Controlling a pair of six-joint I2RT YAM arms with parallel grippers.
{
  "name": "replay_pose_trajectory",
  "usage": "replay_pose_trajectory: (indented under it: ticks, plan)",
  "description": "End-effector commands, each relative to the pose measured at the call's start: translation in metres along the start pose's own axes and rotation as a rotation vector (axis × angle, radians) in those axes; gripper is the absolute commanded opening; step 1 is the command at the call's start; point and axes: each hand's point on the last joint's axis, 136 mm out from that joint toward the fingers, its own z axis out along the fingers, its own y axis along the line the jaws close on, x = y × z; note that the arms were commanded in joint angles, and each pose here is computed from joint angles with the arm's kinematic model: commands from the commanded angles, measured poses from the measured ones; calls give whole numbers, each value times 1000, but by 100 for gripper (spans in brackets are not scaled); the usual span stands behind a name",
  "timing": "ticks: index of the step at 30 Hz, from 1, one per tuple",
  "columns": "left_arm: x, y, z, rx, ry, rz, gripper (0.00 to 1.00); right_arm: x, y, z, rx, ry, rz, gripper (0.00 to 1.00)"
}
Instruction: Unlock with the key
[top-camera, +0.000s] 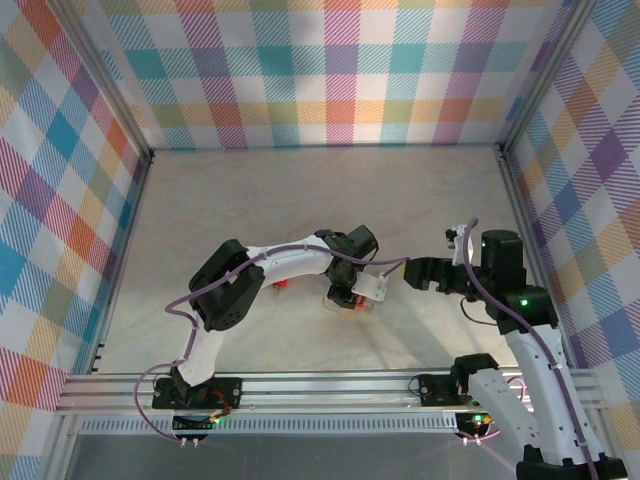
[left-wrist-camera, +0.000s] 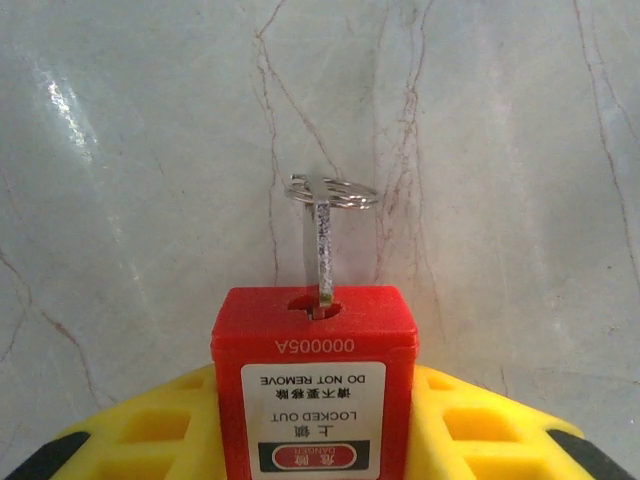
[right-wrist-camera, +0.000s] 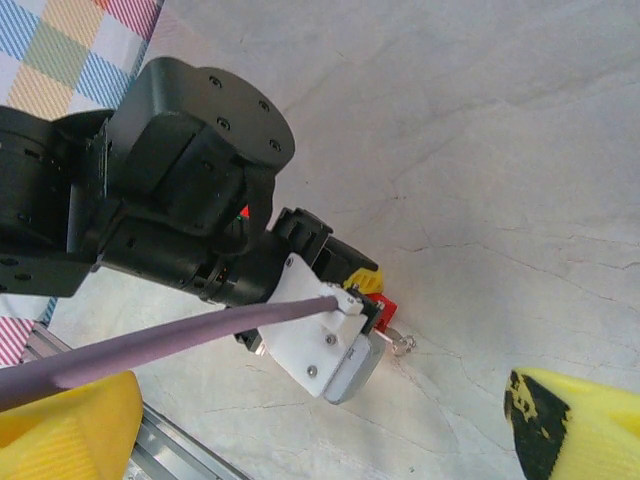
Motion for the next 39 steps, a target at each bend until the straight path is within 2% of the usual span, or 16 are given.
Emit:
replay_pose_trajectory:
  ticks: [1, 5, 6, 7, 11, 14, 16, 18, 20, 22, 25, 29, 34, 39]
  plan:
    - [-5, 1, -13, -69, -14, 57, 42, -5, 6, -6, -6, -16, -13, 93]
    - [-22, 12, -46, -186, -108, 8, 73, -5, 5, -9, 10, -16, 3, 93]
    - [-27, 14, -56, -211, -138, -8, 74, -6, 5, -10, 17, -19, 8, 93]
    - [-31, 15, -66, -235, -164, -27, 80, -6, 4, -10, 25, -21, 15, 94]
    - [-45, 29, -119, -362, -314, -175, 83, -11, -4, -14, 83, -29, 63, 96]
    - [-39, 43, -176, -475, -478, -363, 83, -10, -15, -12, 142, -8, 134, 98]
    - [-24, 42, -213, -523, -607, -479, 84, -10, -12, -4, 97, 13, 169, 98]
    - [-6, 35, -241, -588, -671, -564, 86, -8, -7, 8, 36, 47, 194, 98]
    - [15, 28, -269, -666, -716, -678, 92, -2, -5, 22, -18, 124, 208, 97]
    - [37, 14, -296, -717, -766, -793, 98, 9, -16, 38, 22, 232, 218, 95]
    - [70, -4, -324, -799, -803, -993, 100, 29, -17, 63, 78, 365, 94, 95]
    - [98, -33, -337, -846, -758, -1134, 100, 61, 5, 101, 86, 549, -168, 97]
    - [118, -61, -349, -905, -724, -1216, 100, 102, 1, 142, 128, 762, -377, 94]
    - [136, -75, -359, -970, -668, -1268, 100, 109, -9, 169, 177, 830, -480, 91]
